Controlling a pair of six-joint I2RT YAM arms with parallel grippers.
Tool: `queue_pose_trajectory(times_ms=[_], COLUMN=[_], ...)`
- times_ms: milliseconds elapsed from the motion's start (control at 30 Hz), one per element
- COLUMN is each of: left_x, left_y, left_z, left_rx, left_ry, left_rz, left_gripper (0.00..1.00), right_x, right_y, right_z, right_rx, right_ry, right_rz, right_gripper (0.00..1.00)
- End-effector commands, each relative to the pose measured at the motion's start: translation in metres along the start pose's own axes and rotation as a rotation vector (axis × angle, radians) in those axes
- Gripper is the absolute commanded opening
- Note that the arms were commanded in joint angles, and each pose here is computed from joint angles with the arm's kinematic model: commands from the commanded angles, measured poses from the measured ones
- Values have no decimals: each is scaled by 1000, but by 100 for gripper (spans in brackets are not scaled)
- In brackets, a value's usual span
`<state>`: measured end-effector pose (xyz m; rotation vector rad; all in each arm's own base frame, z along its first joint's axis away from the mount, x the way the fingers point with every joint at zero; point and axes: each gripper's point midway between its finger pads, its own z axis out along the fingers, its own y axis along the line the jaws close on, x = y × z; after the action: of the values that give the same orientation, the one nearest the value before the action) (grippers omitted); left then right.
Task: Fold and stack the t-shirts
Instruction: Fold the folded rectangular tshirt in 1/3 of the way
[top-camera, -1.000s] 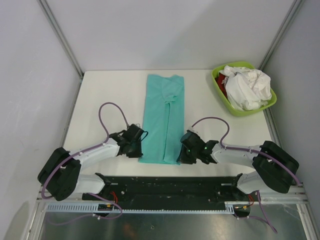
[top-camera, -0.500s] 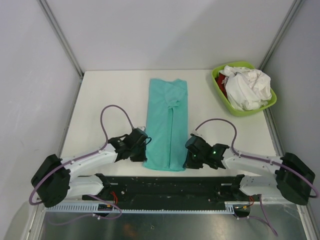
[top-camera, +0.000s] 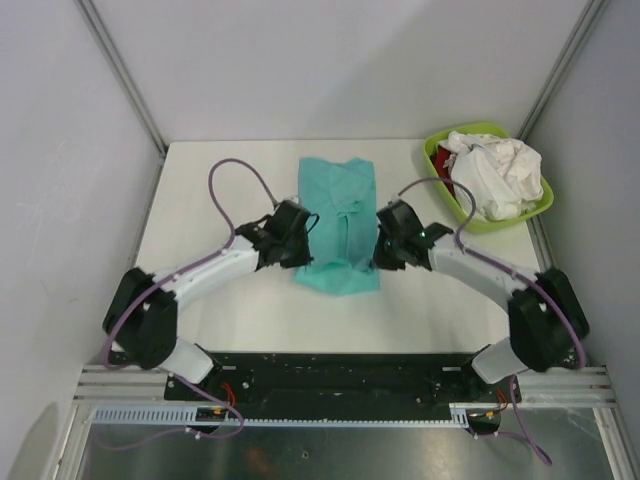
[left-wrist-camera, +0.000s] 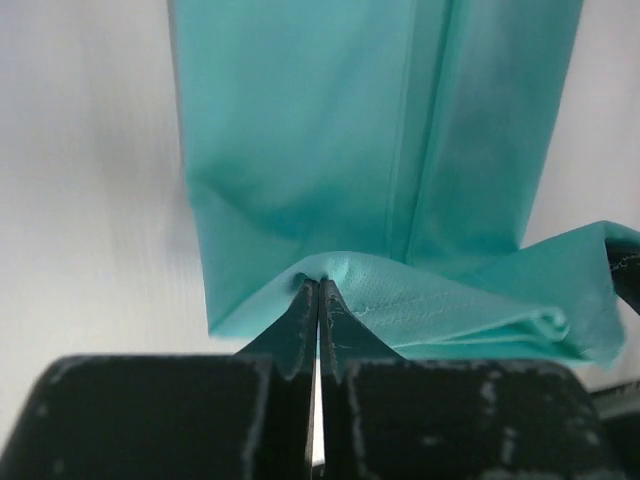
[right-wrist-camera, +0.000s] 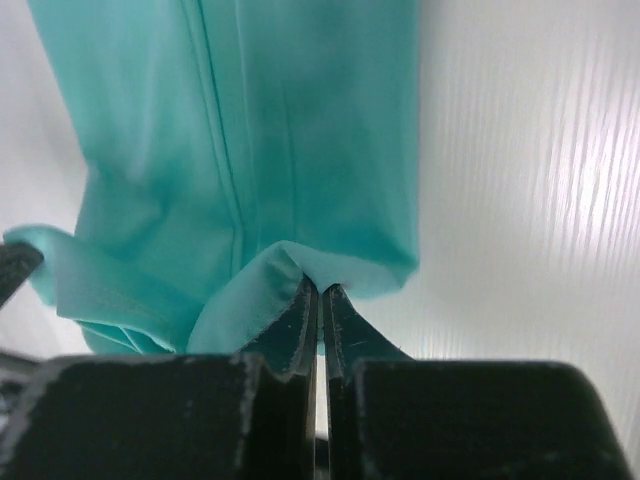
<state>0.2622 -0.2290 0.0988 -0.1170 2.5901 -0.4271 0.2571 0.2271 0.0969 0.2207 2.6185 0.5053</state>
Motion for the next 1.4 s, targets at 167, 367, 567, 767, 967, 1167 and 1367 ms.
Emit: queue_pose_trajectory(times_ms=[167, 367, 567, 767, 967, 1167, 1367], left_x=[-99, -124, -140, -156, -163, -168, -171], left_y=[2, 12, 16, 9, 8, 10, 12], left_z=[49, 74, 86, 93, 103, 111, 116], left_rx=[-85, -125, -131, -104, -94, -90, -87], left_ry=[-133, -141, -147, -153, -148, -140, -134], left_rz=[-59, -71, -69, -46, -40, -27, -12], left_gripper=[0, 0, 0, 0, 0, 0, 12], right_x=[-112, -152, -171, -181, -187, -188, -192], right_y=[7, 13, 16, 15, 10, 0, -5], right_z=[56, 77, 95, 104, 110, 113, 114], right_rx=[12, -6, -9, -1, 18, 36, 32], right_ry=[-107, -126, -112, -113, -110, -108, -108], right_rz=[-2, 31, 45, 60, 70, 86, 96], right_gripper=[0, 0, 0, 0, 0, 0, 8])
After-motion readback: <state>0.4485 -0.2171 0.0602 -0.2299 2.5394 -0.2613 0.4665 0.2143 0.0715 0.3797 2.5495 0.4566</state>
